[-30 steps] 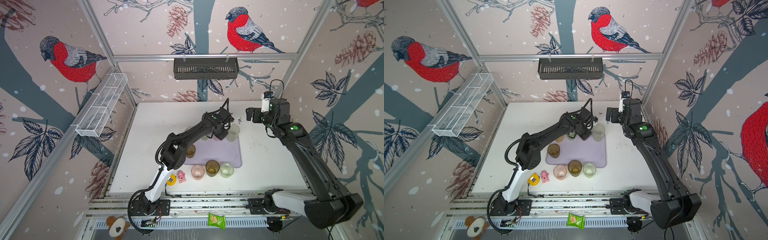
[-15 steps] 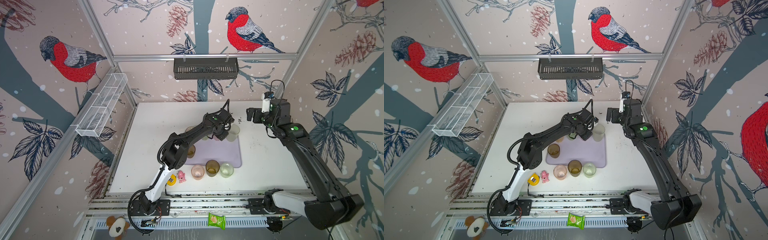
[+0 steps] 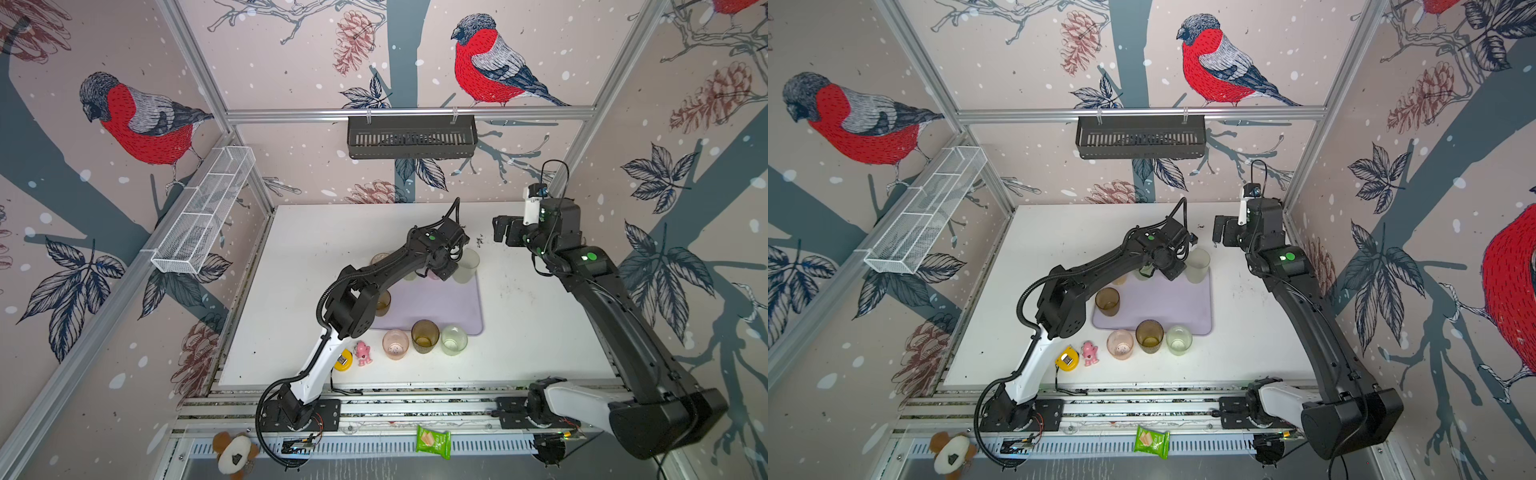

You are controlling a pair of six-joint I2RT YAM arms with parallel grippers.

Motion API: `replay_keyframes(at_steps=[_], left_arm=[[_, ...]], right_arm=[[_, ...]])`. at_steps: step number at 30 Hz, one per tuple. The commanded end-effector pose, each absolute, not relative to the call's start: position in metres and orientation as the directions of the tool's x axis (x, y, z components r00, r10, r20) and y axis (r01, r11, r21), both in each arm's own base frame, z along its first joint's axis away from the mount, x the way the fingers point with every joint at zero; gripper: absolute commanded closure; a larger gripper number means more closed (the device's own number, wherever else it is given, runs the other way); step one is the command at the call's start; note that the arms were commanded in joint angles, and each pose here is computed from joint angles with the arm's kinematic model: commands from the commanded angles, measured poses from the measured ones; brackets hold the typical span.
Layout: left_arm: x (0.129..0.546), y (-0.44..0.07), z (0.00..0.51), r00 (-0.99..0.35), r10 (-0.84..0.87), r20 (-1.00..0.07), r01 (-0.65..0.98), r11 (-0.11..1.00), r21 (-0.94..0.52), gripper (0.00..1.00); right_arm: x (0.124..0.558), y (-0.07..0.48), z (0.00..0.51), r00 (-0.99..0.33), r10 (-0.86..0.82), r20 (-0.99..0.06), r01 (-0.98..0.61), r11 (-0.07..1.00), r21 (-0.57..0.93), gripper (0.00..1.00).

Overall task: Place the glasses into the tray
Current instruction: 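Lower the pink glass onto the tray beside the pale green glass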

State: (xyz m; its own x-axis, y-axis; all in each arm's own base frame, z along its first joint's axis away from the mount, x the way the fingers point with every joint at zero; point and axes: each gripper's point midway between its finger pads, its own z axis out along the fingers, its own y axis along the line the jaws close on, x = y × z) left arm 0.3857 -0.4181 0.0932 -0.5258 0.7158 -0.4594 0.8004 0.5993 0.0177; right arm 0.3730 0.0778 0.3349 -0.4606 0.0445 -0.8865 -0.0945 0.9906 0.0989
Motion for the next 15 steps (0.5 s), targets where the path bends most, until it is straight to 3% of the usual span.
replay_keyframes(at_steps=[1, 15], left_arm=[[0.3884, -0.4189, 0.0939, -0.519, 0.717, -0.465, 0.800, 0.599, 0.032, 1.00], [0.3901, -0.4158, 0.0913, -0.530, 0.714, -0.457, 0.788, 0.614, 0.044, 1.00]], right_arm=[[0.3758, 0.0760, 0.3411, -0.437, 0.052, -0.898, -0.084, 0.992, 0.099, 0.00], [0.3754, 0.0751, 0.3434, -0.430, 0.051, -0.901, -0.082, 0.992, 0.095, 0.00]])
